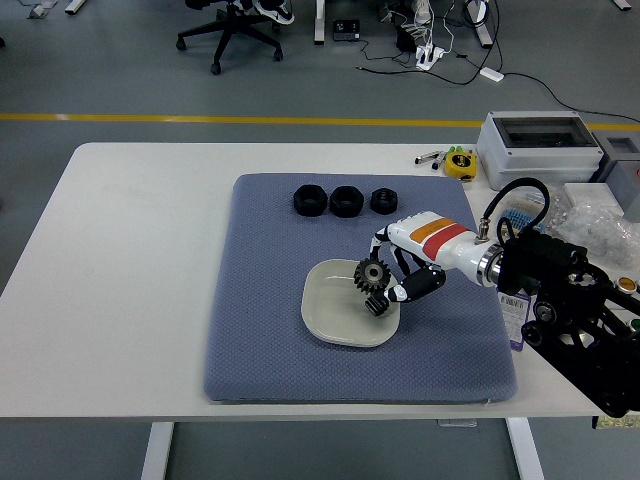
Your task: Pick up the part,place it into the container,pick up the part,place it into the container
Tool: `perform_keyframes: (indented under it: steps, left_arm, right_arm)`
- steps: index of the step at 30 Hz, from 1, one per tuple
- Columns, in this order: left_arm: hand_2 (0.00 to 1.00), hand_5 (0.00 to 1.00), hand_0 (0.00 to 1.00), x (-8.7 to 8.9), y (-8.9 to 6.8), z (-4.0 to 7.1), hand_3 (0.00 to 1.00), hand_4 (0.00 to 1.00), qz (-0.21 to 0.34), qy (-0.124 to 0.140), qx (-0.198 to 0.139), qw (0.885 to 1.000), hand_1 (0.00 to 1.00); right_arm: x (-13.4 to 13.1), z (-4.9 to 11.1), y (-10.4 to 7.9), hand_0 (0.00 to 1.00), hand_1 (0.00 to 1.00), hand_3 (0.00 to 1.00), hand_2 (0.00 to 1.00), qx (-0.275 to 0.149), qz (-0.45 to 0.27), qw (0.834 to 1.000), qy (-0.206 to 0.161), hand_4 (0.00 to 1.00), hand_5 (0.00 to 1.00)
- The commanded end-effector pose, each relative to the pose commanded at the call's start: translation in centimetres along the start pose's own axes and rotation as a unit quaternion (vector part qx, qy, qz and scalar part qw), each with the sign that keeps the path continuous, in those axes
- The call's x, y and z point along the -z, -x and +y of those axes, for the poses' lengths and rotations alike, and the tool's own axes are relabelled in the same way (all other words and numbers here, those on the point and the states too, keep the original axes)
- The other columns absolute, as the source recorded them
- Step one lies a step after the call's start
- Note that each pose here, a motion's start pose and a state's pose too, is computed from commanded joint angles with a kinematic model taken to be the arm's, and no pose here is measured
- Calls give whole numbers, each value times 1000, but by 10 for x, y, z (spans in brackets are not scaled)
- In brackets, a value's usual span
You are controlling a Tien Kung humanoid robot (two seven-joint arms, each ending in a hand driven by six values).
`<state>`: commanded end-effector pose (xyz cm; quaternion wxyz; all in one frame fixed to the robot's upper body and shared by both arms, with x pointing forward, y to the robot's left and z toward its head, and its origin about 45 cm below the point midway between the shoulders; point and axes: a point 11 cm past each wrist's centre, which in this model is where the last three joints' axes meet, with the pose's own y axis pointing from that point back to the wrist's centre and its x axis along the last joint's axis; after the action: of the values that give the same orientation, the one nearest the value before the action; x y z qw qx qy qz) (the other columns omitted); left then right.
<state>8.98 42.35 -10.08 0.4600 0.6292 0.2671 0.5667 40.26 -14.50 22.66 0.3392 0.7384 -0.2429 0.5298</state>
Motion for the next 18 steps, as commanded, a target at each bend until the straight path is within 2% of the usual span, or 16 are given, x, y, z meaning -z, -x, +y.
perform_keyframes:
  steps: [11, 12, 17, 18]
  left_arm:
    - [642, 582, 679, 2, -3, 0, 553, 620, -7, -4, -2, 1000, 649]
    - [643, 579, 682, 2, -4, 0, 553, 619, -8, -4, -3, 1000, 649]
    - [643, 579, 682, -3, -6, -1, 553, 619, -10, -2, -4, 1000, 649]
    - [642, 579, 682, -3, -6, -1, 553, 619, -11, -1, -4, 1000, 649]
  right_arm:
    - [37, -17, 2, 29, 113, 352, 232, -18, 30, 999, -20, 480, 112]
    - [39, -17, 3, 46, 118, 748, 257, -19, 34, 999, -22, 998, 515]
    - [37, -16, 8, 46, 118, 748, 257, -3, 63, 998, -22, 998, 515]
    - [36, -16, 9, 90, 145, 894, 300, 0, 65, 998, -21, 998, 554]
